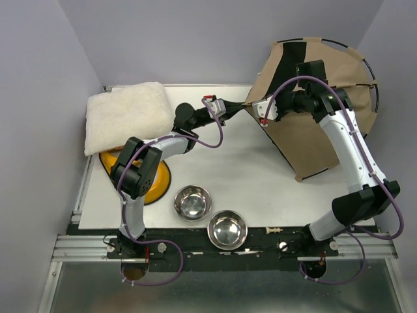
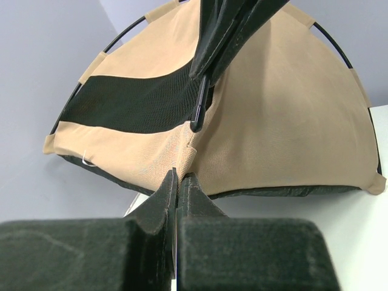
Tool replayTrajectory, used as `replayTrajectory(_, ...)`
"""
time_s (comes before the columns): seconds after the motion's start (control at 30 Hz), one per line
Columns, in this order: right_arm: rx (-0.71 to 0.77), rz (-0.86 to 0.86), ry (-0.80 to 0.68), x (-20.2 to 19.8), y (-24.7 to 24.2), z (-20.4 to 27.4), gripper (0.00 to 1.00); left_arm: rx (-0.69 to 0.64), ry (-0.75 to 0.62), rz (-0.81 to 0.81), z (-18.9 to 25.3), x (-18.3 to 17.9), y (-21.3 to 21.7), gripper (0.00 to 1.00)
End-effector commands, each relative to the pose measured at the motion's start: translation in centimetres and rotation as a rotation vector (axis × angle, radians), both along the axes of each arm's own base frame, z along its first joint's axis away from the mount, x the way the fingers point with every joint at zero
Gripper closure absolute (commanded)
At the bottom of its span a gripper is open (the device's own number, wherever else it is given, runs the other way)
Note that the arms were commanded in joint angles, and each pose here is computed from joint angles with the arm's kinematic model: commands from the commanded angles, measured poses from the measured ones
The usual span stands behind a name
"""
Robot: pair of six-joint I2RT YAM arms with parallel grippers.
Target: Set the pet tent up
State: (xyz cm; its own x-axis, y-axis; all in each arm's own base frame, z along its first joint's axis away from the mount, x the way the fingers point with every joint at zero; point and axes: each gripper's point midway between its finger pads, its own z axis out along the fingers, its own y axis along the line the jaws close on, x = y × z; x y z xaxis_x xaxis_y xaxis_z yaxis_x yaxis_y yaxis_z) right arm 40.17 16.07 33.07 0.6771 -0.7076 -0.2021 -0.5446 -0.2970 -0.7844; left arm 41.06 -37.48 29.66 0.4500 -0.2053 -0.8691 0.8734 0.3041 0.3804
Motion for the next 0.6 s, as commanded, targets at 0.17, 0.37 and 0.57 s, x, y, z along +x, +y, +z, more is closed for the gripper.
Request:
replayTrajectory(0.17,-0.071,-0.058,0.033,1.7,-0.8,-2.7,0.99,-0.042,-0.115,-0.035,3.8,-1.9,0.5,1.0)
replayTrajectory(0.37,-0.072,-0.057,0.042,1.9,-0.4,-3.2,0.99,-0.041,-0.123,-0.041,3.9,-2.1,0.5,1.0)
replayTrajectory(0.57,-0.056,-0.044,0.03,2.0,0.2,-2.7,0.99,-0.033,-0.129,-0.049,3.7,-2.3,0.4,1.0)
